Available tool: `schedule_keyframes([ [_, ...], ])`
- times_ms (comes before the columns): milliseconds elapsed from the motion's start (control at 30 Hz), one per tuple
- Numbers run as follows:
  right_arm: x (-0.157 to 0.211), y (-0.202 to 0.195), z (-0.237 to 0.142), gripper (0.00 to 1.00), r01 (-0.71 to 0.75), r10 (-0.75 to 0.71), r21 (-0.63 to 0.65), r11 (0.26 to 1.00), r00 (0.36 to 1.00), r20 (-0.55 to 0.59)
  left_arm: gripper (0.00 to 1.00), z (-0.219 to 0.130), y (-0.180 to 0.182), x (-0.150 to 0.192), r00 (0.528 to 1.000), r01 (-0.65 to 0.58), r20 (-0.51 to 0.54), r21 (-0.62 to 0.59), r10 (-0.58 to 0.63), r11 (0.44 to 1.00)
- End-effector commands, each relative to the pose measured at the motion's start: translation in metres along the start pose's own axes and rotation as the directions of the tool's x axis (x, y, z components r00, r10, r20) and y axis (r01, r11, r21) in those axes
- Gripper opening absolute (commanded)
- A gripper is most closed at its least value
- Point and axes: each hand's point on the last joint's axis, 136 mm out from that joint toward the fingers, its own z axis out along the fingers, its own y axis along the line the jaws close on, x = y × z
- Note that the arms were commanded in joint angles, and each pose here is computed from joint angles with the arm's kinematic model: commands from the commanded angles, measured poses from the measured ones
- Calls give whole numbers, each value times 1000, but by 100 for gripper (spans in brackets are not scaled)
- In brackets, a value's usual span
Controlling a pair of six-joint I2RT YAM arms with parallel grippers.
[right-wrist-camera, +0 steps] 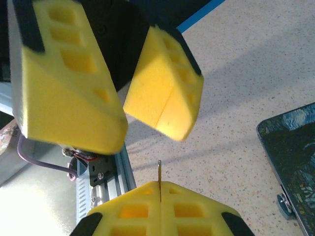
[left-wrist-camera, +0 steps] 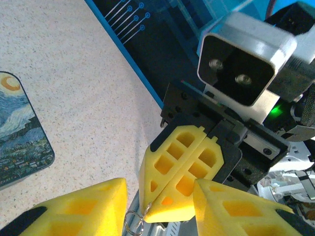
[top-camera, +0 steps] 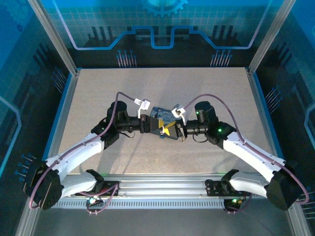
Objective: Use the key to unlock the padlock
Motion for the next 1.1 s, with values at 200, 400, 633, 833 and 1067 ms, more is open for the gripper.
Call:
schedule_keyframes([
  [200,-22,9,-1,2,8,-6,-50,999,999,46,31,6,-18,-5,997,-77,-7,56,78,995],
  [400,-23,7,0,2,-14,17,-52,999,998,62,26,9,-16,-1,997,-76,-20,53,77,996],
  [633,-20,5,1,5,-32,35,-46,998,998,61,0,9,-16,-3,996,-83,-5,44,84,996],
  [833,-16,-1,-2,17,-79,82,-43,996,992,96,0,7,-18,-7,996,-93,17,35,92,995],
  [1067,-6,-4,1,25,-123,128,-58,991,988,89,0,6,-17,-9,995,-94,30,26,93,995],
])
